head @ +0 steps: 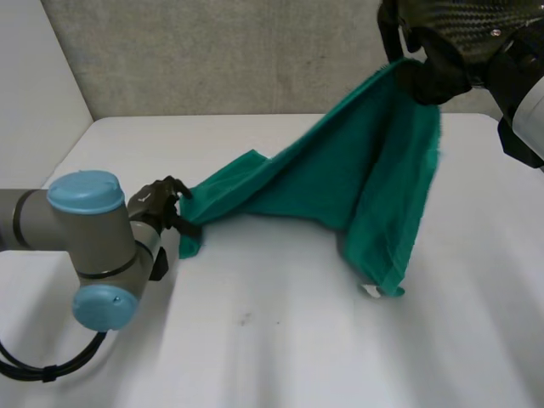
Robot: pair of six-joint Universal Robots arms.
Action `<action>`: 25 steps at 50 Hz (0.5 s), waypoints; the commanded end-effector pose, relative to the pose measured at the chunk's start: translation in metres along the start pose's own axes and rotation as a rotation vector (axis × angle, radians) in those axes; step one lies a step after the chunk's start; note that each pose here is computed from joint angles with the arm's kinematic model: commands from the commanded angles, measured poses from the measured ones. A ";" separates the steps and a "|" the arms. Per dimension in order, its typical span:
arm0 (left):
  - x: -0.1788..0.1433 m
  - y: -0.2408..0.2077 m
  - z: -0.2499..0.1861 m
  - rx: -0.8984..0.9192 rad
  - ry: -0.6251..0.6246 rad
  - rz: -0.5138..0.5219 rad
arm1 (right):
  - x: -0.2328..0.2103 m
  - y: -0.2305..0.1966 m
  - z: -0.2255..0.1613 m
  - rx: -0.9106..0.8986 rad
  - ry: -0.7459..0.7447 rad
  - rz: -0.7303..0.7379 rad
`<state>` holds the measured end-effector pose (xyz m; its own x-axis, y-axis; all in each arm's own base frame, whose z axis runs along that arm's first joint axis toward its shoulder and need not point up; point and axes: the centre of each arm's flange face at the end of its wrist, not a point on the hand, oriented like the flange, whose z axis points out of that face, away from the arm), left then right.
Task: Fold the towel.
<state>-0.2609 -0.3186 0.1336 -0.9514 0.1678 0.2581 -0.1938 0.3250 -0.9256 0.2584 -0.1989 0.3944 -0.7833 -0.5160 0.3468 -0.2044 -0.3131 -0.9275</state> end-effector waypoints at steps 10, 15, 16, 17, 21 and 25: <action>-0.012 -0.072 -0.082 0.133 -0.043 0.407 | -0.005 0.110 0.002 -0.454 -0.117 -0.118; -0.011 -0.073 -0.108 0.117 -0.016 0.661 | -0.014 0.129 -0.012 -0.580 -0.208 -0.180; -0.011 -0.071 -0.112 0.102 -0.009 0.704 | -0.019 0.138 -0.019 -0.635 -0.258 -0.209; -0.011 -0.071 -0.112 0.101 -0.009 0.705 | -0.022 0.143 -0.023 -0.665 -0.287 -0.226; -0.021 -0.045 -0.124 -0.054 0.012 0.926 | -0.035 0.175 -0.036 -0.797 -0.422 -0.312; -0.027 -0.021 -0.108 -0.151 0.031 0.969 | -0.038 0.192 -0.029 -0.814 -0.455 -0.327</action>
<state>-0.2053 -0.2284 0.2102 -0.7689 0.3573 -0.5303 0.5928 0.0876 -0.8006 0.2308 -0.2113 0.2274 -0.4339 -0.7631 0.4789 -0.7924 0.0703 -0.6059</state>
